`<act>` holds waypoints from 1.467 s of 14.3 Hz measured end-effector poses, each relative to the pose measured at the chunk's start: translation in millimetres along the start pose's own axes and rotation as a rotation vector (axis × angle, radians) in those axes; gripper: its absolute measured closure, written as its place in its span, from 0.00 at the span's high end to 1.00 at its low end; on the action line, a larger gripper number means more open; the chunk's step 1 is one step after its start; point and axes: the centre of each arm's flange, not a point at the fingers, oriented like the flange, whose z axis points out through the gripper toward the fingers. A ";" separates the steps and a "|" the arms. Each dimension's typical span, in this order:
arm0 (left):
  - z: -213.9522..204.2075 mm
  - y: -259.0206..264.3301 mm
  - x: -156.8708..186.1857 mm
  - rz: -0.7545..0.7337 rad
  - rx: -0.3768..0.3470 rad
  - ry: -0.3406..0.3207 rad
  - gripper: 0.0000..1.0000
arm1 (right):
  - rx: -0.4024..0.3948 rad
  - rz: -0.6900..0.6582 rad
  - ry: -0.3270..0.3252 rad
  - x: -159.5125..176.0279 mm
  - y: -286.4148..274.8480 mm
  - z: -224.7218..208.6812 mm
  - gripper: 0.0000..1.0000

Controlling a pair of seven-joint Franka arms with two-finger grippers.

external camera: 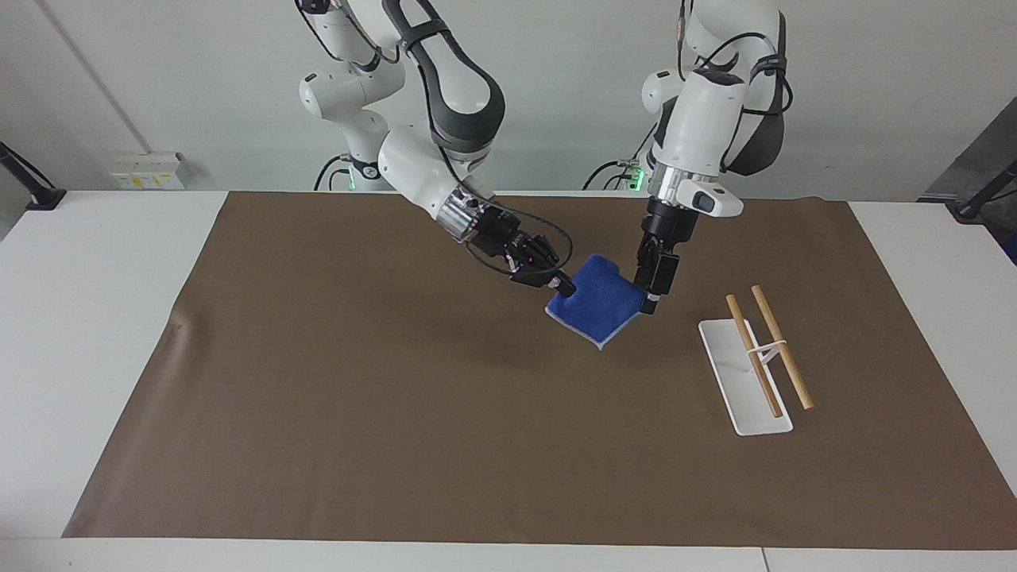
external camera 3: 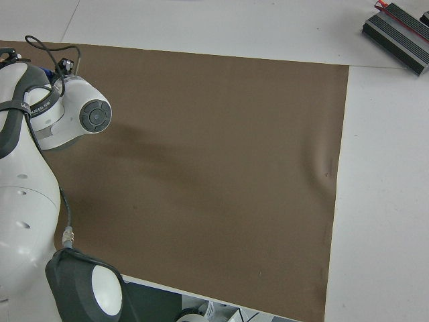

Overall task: Right arm passes towel to left arm to hang
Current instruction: 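Open the right gripper and withdraw while the left gripper holds the towel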

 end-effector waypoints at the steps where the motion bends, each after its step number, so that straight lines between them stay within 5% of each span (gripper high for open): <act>1: 3.3 0.0 1.0 -0.005 -0.006 -0.005 1.00 | -0.002 -0.001 -0.001 -0.5 0.9 0.6 0.05; 3: 11.5 -1.5 3.5 -0.013 -0.004 -0.012 0.90 | -0.004 -0.001 0.000 -0.5 1.8 1.4 0.05; 10: 16.4 -4.0 -3.5 0.008 0.003 -0.024 0.07 | -0.005 0.000 0.002 0.8 2.3 2.3 0.05; 15: 15.0 -2.0 -4.0 0.072 -0.003 -0.025 0.02 | -0.005 -0.002 0.002 1.1 2.3 2.4 0.05; 21: 12.2 10.2 4.3 0.164 -0.023 -0.023 0.02 | 0.057 -0.197 0.086 10.3 -3.9 -7.0 0.64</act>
